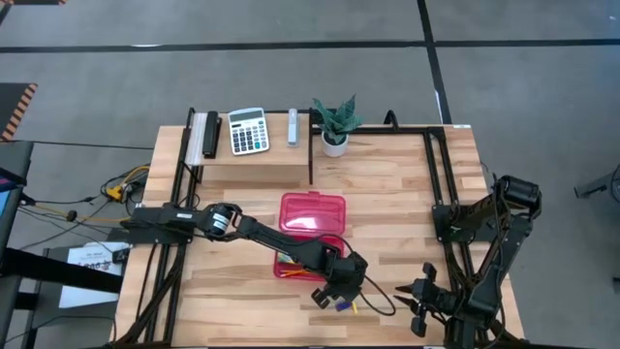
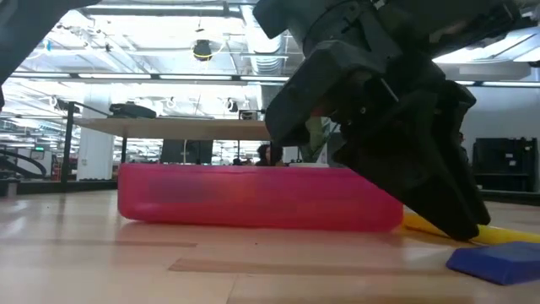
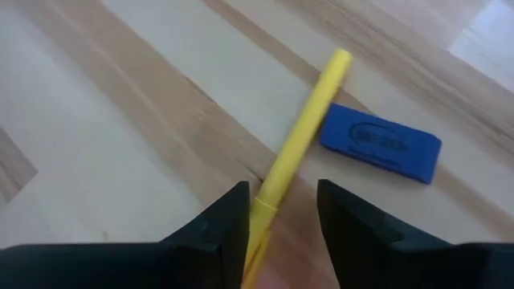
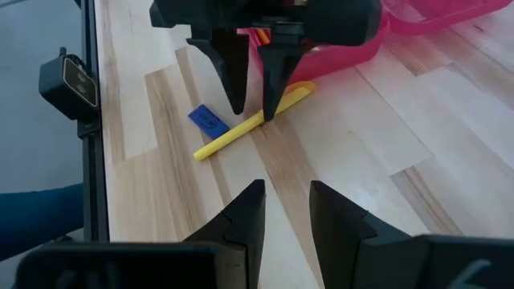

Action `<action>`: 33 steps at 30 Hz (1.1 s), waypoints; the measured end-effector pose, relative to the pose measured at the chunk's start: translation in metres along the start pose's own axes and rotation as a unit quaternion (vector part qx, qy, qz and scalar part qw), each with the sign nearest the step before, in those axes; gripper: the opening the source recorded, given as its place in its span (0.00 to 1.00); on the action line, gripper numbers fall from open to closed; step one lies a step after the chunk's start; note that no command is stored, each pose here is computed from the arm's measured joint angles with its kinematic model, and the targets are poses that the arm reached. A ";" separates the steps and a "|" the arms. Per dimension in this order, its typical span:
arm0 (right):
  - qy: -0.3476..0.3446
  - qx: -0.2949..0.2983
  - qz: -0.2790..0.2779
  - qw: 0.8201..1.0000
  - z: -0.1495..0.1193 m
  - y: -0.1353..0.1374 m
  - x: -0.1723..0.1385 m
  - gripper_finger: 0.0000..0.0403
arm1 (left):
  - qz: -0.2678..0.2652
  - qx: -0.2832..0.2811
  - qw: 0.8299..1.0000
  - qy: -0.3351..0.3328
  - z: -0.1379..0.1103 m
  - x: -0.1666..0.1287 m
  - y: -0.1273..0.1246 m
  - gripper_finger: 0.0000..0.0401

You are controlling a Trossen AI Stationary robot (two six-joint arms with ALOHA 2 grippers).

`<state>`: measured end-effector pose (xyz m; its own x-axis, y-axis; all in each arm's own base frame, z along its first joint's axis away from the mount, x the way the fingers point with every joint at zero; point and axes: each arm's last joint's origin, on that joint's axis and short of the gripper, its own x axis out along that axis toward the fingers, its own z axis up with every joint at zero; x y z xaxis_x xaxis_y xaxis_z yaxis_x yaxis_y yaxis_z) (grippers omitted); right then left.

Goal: Pack school essentials
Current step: Put the yellow pen into the red supply box

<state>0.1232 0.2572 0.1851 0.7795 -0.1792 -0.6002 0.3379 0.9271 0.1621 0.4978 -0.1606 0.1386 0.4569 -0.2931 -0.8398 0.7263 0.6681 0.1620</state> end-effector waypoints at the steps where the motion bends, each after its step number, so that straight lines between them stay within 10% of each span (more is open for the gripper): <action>1: 0.000 0.000 0.000 1.000 0.000 0.000 0.000 0.27 | 0.000 0.002 1.000 0.001 0.000 0.000 0.000 0.30; 13: 0.000 0.001 0.000 1.000 0.000 0.000 0.000 0.27 | 0.006 0.004 1.000 0.022 -0.002 0.001 0.000 0.02; 33: 0.000 0.002 0.000 1.000 0.000 0.000 0.000 0.27 | 0.070 -0.065 0.994 -0.043 0.040 -0.031 0.013 0.00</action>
<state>0.1234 0.2573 0.1851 0.7799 -0.1787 -0.5999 0.3396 0.9259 0.1657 0.5133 -0.1697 0.1876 0.5953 -0.2444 -0.7655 0.5823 0.7876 0.2014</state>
